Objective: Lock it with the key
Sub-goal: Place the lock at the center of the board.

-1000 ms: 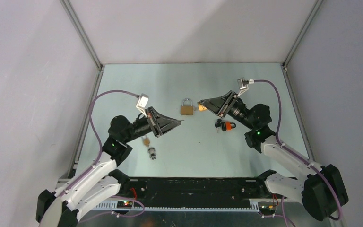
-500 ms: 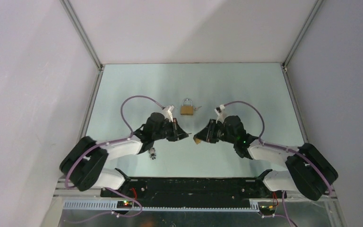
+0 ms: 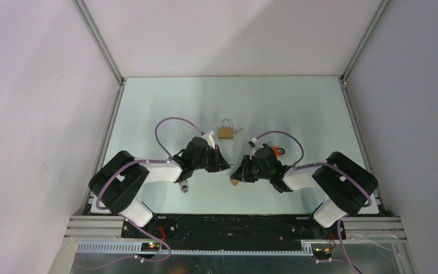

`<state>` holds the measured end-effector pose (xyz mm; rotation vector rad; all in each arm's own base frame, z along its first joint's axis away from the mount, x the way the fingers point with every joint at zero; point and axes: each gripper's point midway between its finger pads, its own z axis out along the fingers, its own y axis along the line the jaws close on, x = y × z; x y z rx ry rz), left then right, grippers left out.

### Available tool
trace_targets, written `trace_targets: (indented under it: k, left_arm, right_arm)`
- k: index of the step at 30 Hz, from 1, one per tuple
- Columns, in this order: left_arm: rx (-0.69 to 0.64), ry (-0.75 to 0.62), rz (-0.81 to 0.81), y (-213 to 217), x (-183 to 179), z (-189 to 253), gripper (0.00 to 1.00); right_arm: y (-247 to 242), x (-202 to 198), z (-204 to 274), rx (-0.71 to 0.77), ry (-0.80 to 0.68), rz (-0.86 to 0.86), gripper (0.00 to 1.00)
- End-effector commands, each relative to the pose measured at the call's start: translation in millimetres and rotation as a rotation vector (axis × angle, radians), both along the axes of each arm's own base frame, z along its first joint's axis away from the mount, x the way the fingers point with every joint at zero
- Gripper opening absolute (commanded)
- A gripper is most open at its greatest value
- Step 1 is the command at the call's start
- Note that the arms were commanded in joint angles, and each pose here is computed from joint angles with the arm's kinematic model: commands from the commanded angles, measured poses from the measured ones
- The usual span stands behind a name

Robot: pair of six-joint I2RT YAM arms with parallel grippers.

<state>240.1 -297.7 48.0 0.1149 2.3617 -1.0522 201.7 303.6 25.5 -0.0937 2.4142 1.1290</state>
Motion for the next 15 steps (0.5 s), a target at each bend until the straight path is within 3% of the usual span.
trace_targets:
  k: [1,5,9,15]
  left_arm:
    - [-0.014,0.010,0.037,-4.6,6.0,-3.4,0.15]
    - [-0.020,0.033,0.026,-8.0,4.3,-6.6,0.27]
    - [-0.017,0.051,0.053,-4.6,4.2,-10.4,0.46]
    - [-0.024,0.002,0.109,9.2,9.9,6.8,0.57]
  right_arm:
    - [15.7,23.5,10.8,0.002,-0.098,-0.045,0.08]
    - [14.5,22.1,4.7,-0.042,-0.104,-0.053,0.18]
    - [5.0,22.0,-0.7,-0.097,-0.099,-0.080,0.42]
    - [-20.9,37.7,24.4,-0.202,-0.205,-0.171,0.63]
